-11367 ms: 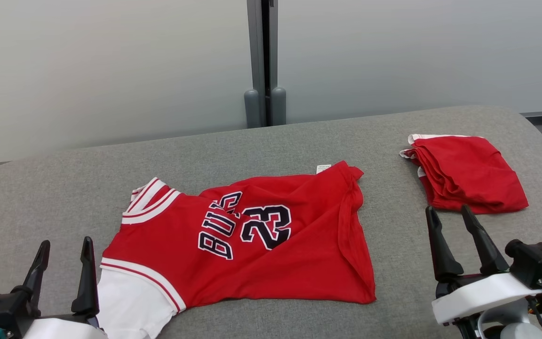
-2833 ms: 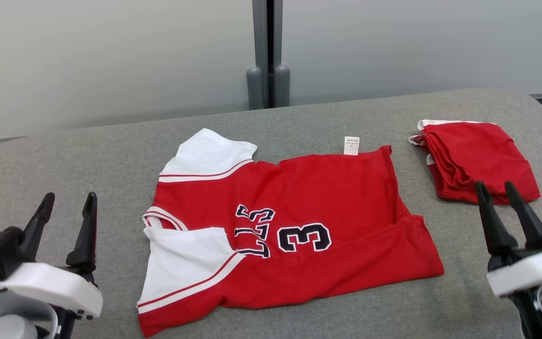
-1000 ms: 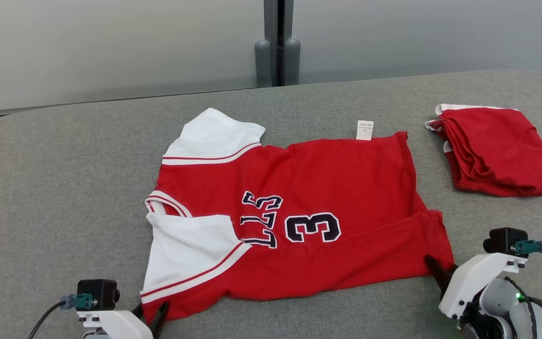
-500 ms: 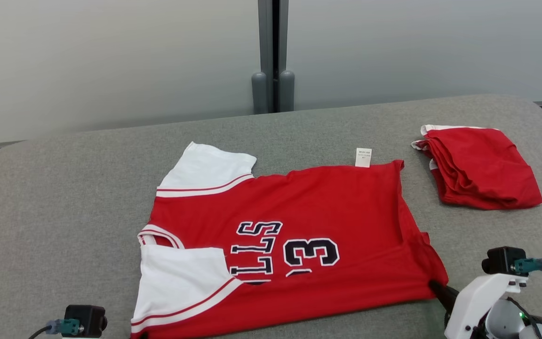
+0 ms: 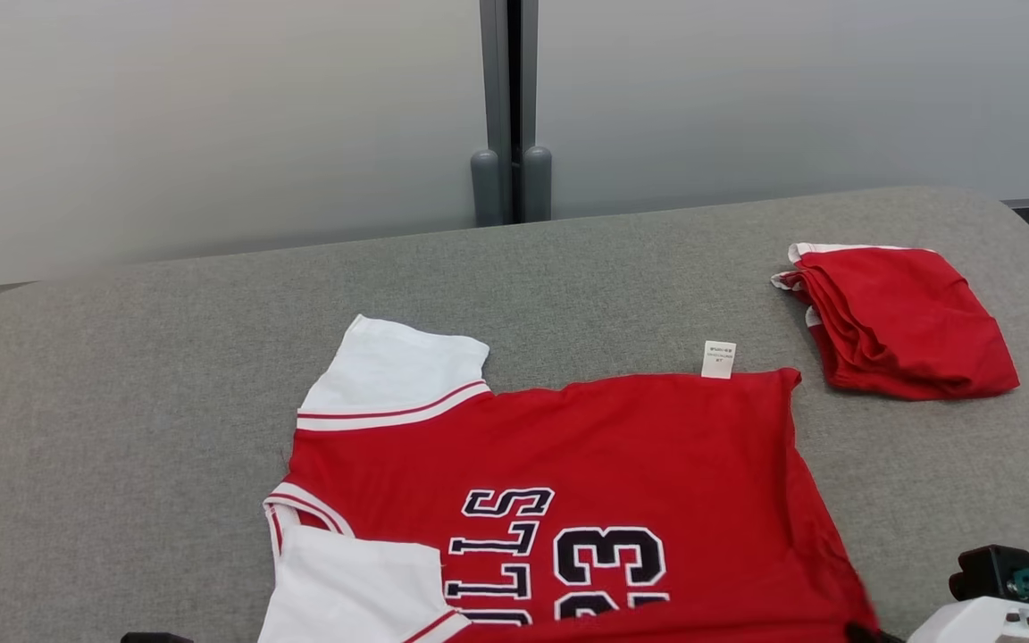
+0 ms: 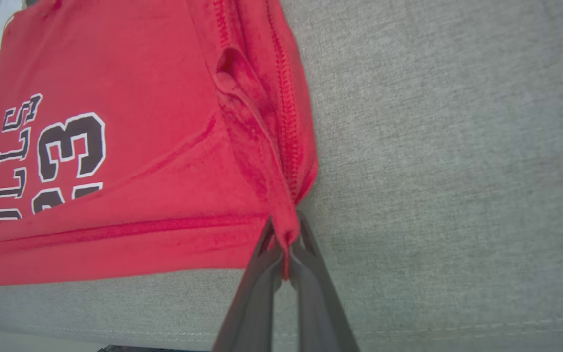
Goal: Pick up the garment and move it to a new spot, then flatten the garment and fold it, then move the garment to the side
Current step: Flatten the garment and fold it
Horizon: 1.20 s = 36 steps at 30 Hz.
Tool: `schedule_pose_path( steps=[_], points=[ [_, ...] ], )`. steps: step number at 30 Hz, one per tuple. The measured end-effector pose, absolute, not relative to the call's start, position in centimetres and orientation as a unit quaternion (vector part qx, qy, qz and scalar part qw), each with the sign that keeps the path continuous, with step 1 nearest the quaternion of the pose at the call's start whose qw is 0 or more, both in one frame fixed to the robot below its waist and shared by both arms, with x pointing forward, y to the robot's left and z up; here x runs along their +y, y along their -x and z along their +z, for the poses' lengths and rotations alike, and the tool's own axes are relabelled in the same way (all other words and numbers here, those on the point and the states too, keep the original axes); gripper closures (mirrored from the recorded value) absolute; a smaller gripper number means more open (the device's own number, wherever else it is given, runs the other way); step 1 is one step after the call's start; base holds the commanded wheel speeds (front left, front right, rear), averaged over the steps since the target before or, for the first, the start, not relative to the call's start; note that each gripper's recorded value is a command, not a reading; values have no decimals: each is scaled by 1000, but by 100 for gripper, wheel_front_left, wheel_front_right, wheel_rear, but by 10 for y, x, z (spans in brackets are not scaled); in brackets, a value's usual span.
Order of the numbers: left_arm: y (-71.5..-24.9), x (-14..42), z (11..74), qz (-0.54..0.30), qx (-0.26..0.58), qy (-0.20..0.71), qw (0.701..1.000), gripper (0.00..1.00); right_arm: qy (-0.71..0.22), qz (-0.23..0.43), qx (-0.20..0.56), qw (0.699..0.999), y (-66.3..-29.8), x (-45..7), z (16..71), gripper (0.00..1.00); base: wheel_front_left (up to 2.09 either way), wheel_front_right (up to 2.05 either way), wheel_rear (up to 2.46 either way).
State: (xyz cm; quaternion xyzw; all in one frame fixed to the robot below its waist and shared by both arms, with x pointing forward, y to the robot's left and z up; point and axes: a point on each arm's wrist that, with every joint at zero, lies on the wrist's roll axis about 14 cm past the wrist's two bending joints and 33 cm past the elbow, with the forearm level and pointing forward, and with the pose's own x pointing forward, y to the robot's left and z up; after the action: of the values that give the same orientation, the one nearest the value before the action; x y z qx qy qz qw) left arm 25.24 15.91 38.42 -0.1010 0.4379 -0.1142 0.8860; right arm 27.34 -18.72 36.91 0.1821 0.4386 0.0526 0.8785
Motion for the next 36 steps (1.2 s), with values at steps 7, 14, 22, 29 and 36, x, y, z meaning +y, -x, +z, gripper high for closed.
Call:
schedule_pose_path(
  steps=[7, 14, 22, 29, 36],
  points=[
    [-257, 163, 390, -110, 428, 92, 892, 0, -184, 47, 406, 894, -284, -189, 388, 0, 0, 0, 0],
    [-289, 168, 418, -115, 363, 75, 922, 0, -199, 52, 350, 914, -301, -191, 418, 0, 0, 0, 0],
    [-367, 173, 470, -152, 282, 4, 947, 0, -184, 49, 226, 955, -373, -212, 480, 0, 0, 0, 0],
    [-447, 150, 503, -211, 254, -48, 943, 0, -172, 59, 235, 955, -434, -209, 474, 0, 0, 0, 0],
    [-490, 122, 462, -265, 333, -56, 903, 0, -176, 65, 316, 930, -467, -204, 428, 0, 0, 0, 0]
  ],
)
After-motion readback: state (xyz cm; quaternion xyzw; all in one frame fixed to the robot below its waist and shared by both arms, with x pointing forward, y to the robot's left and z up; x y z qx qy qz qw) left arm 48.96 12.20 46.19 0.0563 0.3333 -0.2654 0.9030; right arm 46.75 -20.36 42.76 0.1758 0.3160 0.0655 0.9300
